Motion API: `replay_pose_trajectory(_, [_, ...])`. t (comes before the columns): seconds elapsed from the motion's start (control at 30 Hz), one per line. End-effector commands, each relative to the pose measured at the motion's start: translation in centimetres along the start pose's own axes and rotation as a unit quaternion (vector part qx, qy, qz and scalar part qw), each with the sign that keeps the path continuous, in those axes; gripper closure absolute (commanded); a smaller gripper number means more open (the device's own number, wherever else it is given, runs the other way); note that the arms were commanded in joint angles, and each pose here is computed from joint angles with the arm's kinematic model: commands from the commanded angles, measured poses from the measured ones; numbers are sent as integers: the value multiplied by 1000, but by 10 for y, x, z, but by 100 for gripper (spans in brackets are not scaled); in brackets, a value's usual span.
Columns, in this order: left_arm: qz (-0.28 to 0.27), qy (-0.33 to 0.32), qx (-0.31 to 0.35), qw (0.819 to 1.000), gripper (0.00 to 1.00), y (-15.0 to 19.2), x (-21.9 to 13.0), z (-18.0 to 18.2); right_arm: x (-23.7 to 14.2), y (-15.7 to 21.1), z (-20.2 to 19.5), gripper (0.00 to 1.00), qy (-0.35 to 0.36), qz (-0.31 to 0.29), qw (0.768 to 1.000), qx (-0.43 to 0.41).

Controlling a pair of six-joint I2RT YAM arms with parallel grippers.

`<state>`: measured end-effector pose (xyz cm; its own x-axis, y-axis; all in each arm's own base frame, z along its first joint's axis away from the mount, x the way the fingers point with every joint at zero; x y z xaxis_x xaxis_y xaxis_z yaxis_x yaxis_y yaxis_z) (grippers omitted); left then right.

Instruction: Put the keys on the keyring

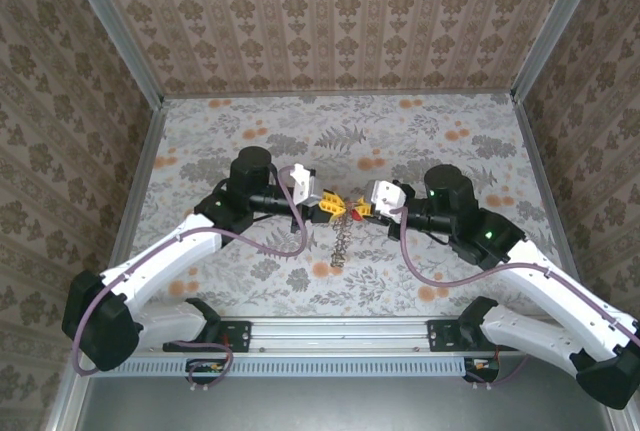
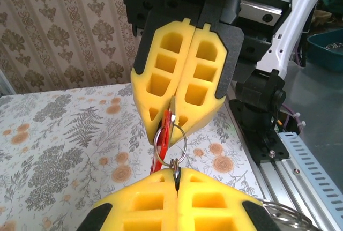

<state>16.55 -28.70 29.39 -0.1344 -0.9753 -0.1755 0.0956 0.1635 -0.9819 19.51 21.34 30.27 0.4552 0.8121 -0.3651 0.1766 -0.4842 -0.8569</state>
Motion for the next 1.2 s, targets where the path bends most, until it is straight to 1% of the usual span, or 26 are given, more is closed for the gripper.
replay_pose_trajectory(0.0, [5,4,0,1000,95,-3,1,2,-7,-11,-14,100,34,20,997,-59])
replay_pose_trajectory(0.07, [-2,7,-8,1000,87,-5,2,3,-7,-14,-17,100,38,27,996,-80])
replay_pose_trajectory(0.13, [-9,9,-10,1000,74,-7,0,3,-6,-16,-20,100,44,41,993,-106])
replay_pose_trajectory(0.2, [-8,-2,-16,1000,62,-7,-6,5,-5,-15,-24,100,53,60,987,-138])
replay_pose_trajectory(0.3, [-7,-32,-20,999,56,-8,-22,10,-5,-14,-33,100,74,97,972,-201])
replay_pose_trajectory(0.37, [-7,-68,-21,997,54,-8,-36,15,-7,-15,-42,100,88,123,956,-250])
replay_pose_trajectory(0.43, [-2,-122,-24,992,49,-6,-50,24,-8,-19,-49,100,99,144,936,-306])
replay_pose_trajectory(0.53, [12,-222,-45,974,41,0,-74,41,-6,-26,-59,100,115,164,903,-379])
replay_pose_trajectory(0.6, [36,-298,-81,950,37,11,-94,58,-3,-31,-66,100,120,174,875,-435])
replay_pose_trajectory(0.63, [48,-326,-98,939,34,17,-104,64,0,-32,-68,100,117,179,860,-464])
replay_pose_trajectory(0.67, [56,-352,-118,927,28,24,-114,70,3,-32,-69,100,113,182,842,-496])
replay_pose_trajectory(0.7, [54,-369,-130,919,23,28,-121,74,6,-34,-71,100,109,181,825,-524])
replay_pose_trajectory(0.73, [46,-380,-137,913,17,31,-126,76,9,-35,-73,100,109,182,813,-543])
replay_pose_trajectory(0.77, [35,-399,-139,906,4,31,-132,79,11,-39,-76,100,111,180,801,-560])
replay_pose_trajectory(0.8, [29,-426,-153,891,0,36,-140,83,14,-44,-79,100,113,180,795,-568])
replay_pose_trajectory(0.87, [25,-476,-180,861,0,47,-157,90,18,-55,-83,100,114,168,793,-574])
replay_pose_trajectory(1.0, [27,-568,-252,783,0,78,-197,96,25,-69,-92,100,126,156,784,-587])
replay_pose_trajectory(1.07, [15,-594,-284,753,0,88,-215,95,28,-74,-94,100,126,153,790,-581])
replay_pose_trajectory(1.1, [3,-610,-303,732,0,93,-225,94,31,-76,-93,100,116,146,796,-576])
replay_pose_trajectory(1.17, [-14,-633,-330,700,0,96,-241,89,38,-78,-86,100,93,124,808,-568])
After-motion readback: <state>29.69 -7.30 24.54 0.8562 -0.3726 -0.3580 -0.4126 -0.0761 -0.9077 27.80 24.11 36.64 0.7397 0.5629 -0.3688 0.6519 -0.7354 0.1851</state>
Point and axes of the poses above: each hand's point on the last joint's axis, 136 mm out from that joint toward the fingers, its own x axis out along the fingers, its own z axis along the line the jaws close on, y = z × x, the point moved 4 cm from there along -x, back along the fingers, and after that the axes turned 1 degree about -x, right-handed, at the moved point
